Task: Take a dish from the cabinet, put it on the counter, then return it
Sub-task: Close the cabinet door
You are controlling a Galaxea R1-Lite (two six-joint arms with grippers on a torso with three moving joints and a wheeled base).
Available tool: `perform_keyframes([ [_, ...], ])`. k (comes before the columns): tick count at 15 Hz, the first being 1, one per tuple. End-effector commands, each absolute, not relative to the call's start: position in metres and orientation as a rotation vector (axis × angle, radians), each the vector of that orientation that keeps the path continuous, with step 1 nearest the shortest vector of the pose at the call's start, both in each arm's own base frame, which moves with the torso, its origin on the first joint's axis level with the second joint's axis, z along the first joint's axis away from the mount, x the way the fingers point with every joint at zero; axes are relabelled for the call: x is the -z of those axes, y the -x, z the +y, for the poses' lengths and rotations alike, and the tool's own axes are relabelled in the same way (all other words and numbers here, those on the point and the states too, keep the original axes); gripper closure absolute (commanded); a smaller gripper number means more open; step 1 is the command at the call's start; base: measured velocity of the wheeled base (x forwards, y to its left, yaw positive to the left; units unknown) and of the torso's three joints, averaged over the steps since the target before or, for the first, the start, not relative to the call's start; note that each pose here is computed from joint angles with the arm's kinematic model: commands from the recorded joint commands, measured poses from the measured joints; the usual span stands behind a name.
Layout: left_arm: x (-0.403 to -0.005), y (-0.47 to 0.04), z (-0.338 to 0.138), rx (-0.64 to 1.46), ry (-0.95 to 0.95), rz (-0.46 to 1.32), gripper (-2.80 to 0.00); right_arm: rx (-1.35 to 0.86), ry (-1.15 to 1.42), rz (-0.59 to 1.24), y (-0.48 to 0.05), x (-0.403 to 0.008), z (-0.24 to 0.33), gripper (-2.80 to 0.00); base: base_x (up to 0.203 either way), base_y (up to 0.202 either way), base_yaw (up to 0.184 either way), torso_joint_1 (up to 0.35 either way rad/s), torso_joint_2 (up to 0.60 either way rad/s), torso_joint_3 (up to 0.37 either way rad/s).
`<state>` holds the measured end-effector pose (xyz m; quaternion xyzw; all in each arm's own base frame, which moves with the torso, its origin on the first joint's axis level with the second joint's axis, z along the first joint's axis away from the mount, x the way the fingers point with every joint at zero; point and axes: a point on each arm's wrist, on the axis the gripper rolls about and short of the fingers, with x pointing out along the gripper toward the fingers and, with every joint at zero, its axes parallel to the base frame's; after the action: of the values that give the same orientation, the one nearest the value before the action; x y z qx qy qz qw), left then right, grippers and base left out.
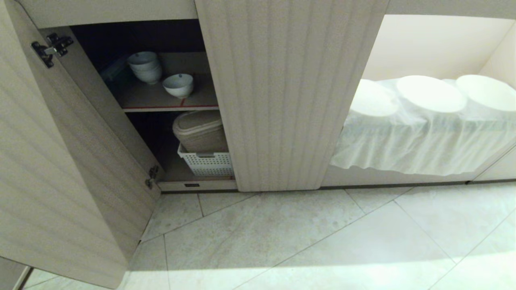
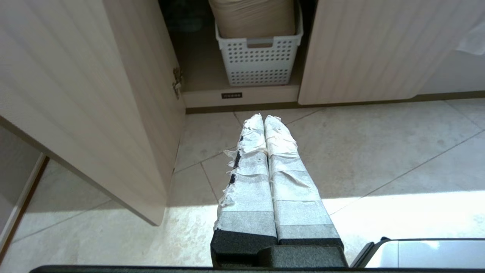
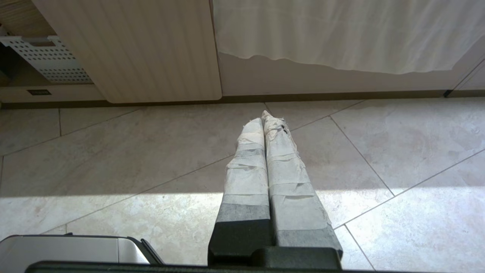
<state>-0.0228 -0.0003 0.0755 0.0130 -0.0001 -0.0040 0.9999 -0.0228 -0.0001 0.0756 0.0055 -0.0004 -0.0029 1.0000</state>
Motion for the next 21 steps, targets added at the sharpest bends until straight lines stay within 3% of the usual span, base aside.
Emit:
perform_keyframes([
  [1, -0.0755, 0.0228, -0.0003, 0.008, -0.026, 0.0, 0.0, 0.005, -0.011, -0.002, 0.0228, -0.0756, -0.0002, 0.0, 0.0, 0.0, 0.0, 0.0, 0.0, 0.0],
  [21, -0.0755, 0.0228, -0.0003, 0.006, -0.031, 0.0, 0.0, 0.005, -0.011, -0.002, 0.0228, -0.0756, -0.0002, 0.0, 0.0, 0.0, 0.0, 0.0, 0.0, 0.0],
])
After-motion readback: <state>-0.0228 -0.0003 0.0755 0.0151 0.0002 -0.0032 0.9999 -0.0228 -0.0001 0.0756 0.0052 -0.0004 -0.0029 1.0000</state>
